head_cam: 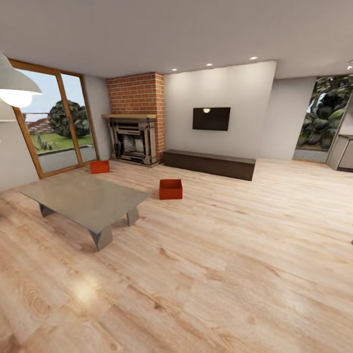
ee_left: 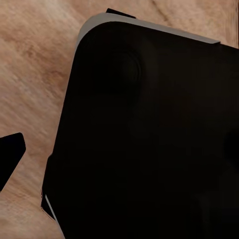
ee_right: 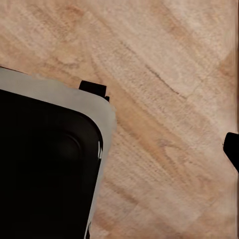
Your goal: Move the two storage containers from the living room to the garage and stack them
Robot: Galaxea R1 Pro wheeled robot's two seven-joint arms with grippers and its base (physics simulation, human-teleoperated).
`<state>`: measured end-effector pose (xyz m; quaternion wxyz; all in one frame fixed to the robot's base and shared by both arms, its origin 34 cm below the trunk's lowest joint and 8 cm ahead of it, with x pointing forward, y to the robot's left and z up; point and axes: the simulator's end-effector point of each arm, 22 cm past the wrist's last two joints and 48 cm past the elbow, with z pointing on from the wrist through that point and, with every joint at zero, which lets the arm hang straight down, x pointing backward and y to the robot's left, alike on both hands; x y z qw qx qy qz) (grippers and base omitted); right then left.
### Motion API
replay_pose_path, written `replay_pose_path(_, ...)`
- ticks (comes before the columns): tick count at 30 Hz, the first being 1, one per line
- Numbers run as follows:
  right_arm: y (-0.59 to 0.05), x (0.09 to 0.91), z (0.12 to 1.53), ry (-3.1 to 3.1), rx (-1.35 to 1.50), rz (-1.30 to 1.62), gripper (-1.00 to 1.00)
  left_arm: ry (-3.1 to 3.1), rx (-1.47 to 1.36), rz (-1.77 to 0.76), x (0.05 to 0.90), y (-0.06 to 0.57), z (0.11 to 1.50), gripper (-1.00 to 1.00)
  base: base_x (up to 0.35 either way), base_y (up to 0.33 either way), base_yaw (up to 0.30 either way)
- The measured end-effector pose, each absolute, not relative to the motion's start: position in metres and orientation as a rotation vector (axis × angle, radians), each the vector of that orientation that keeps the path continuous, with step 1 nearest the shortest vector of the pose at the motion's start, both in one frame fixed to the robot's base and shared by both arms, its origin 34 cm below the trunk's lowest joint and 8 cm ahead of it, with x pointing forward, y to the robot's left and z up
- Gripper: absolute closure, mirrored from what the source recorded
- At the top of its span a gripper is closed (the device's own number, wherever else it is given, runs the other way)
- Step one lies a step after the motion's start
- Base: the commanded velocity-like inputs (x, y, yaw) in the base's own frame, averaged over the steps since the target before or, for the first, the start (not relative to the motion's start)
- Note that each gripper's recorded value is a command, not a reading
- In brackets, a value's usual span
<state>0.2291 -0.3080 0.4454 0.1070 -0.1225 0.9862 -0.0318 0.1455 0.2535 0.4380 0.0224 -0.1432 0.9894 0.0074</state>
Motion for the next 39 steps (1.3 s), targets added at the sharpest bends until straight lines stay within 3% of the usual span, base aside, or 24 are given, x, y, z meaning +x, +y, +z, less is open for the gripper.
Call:
replay_pose_path(21, -0.308, 0.2278, 0.4452, 2.908, -0.366, -0.094, -1.0, 3.066, -0.443, 0.024, 0.1452, 0.2542, 0.438, -1.0, 0.317, -0.086, 0.0)
replay_pose_path(39, -0.3083, 0.2282, 0.4453, 2.906, -0.365, -0.094, -1.0, 3.065, -0.443, 0.023, 0.1454, 0.2533, 0.438, -1.0, 0.321, -0.005, 0.0)
